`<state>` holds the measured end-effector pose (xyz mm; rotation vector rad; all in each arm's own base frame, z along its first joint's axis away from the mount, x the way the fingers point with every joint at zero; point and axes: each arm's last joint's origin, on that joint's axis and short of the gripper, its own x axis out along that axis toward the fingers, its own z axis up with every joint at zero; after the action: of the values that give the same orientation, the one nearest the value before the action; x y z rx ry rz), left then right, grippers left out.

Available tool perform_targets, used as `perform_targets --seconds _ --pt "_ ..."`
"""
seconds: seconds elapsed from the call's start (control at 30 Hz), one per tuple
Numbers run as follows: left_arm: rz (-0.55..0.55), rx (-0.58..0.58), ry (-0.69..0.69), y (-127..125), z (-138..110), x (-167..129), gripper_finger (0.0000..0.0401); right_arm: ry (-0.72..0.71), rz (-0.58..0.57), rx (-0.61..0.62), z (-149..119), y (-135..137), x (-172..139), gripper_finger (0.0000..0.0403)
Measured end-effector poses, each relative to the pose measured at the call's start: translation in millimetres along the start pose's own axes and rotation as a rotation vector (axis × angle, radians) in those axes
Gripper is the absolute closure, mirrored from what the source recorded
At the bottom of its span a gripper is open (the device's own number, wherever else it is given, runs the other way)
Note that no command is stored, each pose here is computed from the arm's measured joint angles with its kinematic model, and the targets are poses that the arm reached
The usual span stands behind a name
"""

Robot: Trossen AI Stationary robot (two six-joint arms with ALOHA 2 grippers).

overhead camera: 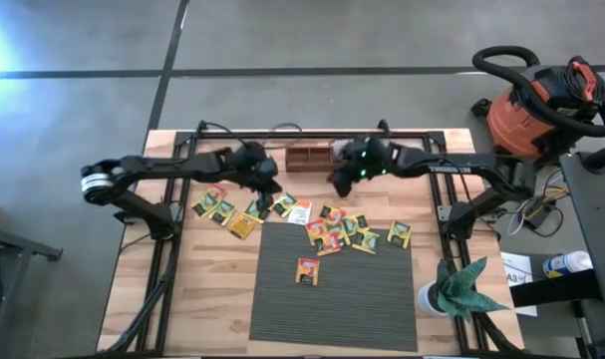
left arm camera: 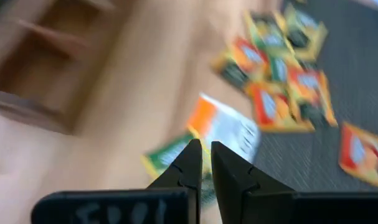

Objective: Pick & Place Tea
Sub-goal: Adjust the yellow tea bag, then put the white tea bag into the right section of the wooden organizer

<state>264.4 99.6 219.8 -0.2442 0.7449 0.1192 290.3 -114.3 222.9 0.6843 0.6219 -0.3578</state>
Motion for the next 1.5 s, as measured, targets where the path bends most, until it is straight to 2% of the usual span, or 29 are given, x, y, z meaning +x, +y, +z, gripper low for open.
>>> perform_targets --seconds 0.1,0.27,0.47,0.73,0.93,1.03,1.17,1.33,1.4,1.5 --pt "-0.065 0.006 0.065 -1 -8 22 0.0371 0.062 0.004 0.112 -14 11 17 0.0276" --pt "-0.126 0.044 0.05 -4 -10 49 0.0371 0.132 -0.009 0.282 -29 19 47 0.028" --pt "-0.108 0.025 0.136 0 -26 69 0.0371 0.162 -0.002 0.299 -27 36 75 0.0278" --pt "0.102 0.072 0.197 10 -37 75 0.0371 0.178 -0.032 0.27 -16 56 101 0.0285" --pt "0.259 0.043 0.277 17 -44 61 0.0371 0.244 -0.169 0.251 -17 62 101 0.0279" --pt "0.289 0.032 0.274 15 -41 47 0.0371 0.244 -0.177 0.274 -16 62 101 0.0276" --pt "0.215 0.061 0.097 1 -19 25 0.0371 0.255 -0.196 0.334 -19 60 103 0.0275" --pt "-0.02 0.103 -0.087 -9 -7 20 0.0371 0.322 -0.198 0.393 -29 56 115 0.0273" --pt "-0.069 0.1 -0.067 -9 -11 27 0.0371 0.333 -0.206 0.412 -33 54 119 0.027" --pt "-0.079 0.086 0.005 -7 -21 44 0.0371 0.339 -0.217 0.426 -36 53 123 0.0265"
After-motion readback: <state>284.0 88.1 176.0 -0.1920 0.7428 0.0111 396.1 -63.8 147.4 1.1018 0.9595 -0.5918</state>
